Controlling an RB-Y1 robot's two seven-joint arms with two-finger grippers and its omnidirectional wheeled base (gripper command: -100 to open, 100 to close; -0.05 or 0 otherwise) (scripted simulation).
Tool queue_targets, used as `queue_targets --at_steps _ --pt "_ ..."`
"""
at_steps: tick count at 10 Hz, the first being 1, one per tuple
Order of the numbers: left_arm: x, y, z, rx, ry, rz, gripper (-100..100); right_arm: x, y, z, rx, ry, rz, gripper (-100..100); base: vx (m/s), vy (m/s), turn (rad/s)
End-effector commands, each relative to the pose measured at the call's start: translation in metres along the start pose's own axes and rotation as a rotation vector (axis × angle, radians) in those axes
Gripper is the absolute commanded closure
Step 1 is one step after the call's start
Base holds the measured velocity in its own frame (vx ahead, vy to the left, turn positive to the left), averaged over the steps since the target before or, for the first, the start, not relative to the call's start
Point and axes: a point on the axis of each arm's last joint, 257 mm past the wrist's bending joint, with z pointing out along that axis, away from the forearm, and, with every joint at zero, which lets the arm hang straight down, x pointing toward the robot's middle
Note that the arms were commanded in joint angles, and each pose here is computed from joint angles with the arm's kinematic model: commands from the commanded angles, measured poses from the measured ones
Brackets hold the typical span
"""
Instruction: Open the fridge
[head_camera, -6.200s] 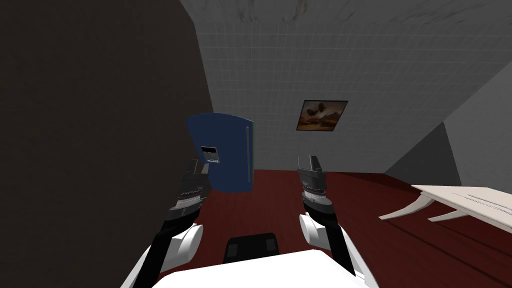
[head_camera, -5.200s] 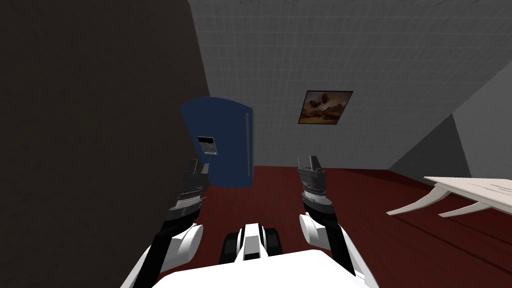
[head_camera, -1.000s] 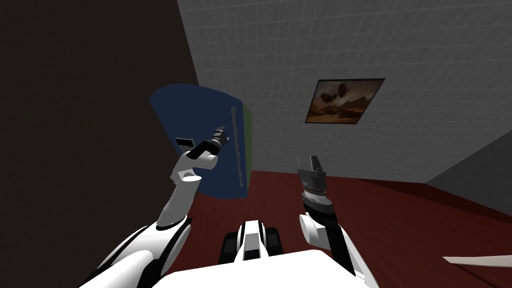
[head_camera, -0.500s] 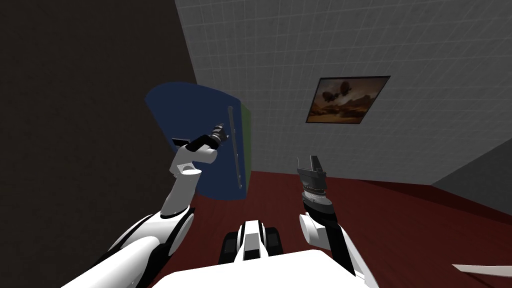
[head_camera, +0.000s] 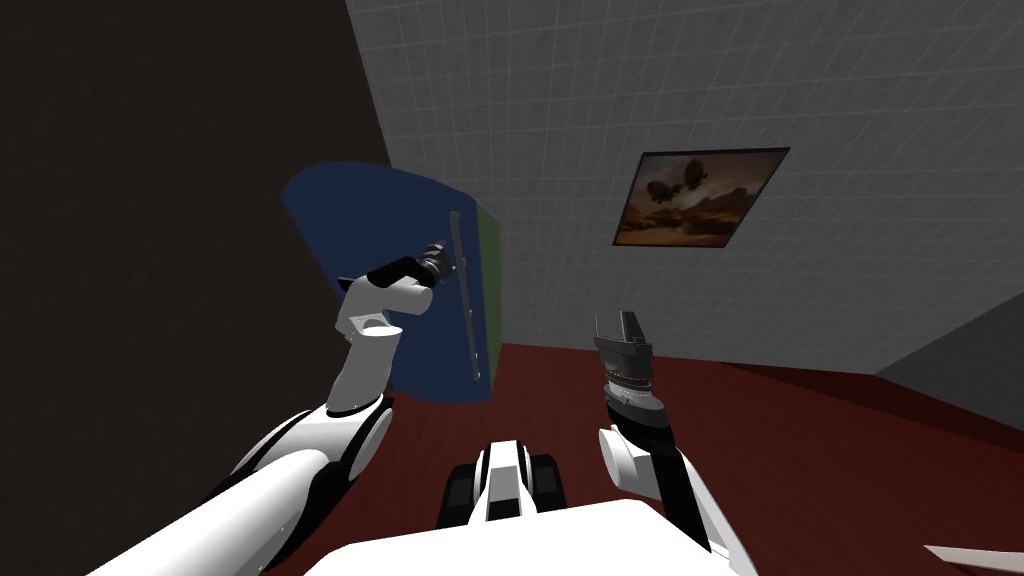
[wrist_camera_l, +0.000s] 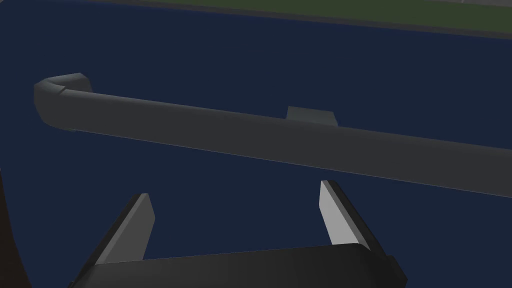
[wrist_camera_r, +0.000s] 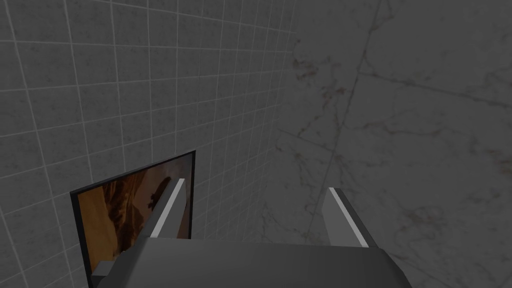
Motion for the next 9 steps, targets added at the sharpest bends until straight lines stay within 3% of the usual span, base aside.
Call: queue_targets --at_steps 1,2,4,5,6,7,8,9 --pt "-0.006 -0.013 0.004 -0.025 -0.025 -0.014 -100 0.0 0.0 0.0 0.0 0.0 0.0 0 0.051 -0.058 0.035" --pt "-0.01 -0.031 0.007 -0.017 -0.037 -0.028 -100 0.0 0.0 0.0 0.0 0.0 0.0 0 0.04 -0.087 0.041" --pt "-0.012 -0.024 0.007 -0.052 -0.051 -0.029 -100 0.0 0.0 0.0 0.0 0.0 0.0 0 0.021 -0.048 0.018" --pt "-0.017 -0.04 0.008 -0.05 -0.066 -0.043 -100 0.0 0.0 0.0 0.0 0.0 0.0 0 0.039 -0.047 0.017" --pt "-0.018 -0.036 0.008 -0.072 -0.076 -0.044 -100 0.0 0.0 0.0 0.0 0.0 0.0 0 0.04 -0.055 0.027" --pt "-0.024 -0.052 0.008 -0.068 -0.09 -0.059 -100 0.0 0.0 0.0 0.0 0.0 0.0 0 0.051 -0.06 0.04" --pt "-0.025 -0.048 0.007 -0.091 -0.099 -0.061 -100 0.0 0.0 0.0 0.0 0.0 0.0 0 0.046 -0.062 0.03" --pt "-0.032 -0.061 0.007 -0.091 -0.117 -0.076 -100 0.0 0.0 0.0 0.0 0.0 0.0 0 0.051 -0.082 0.031"
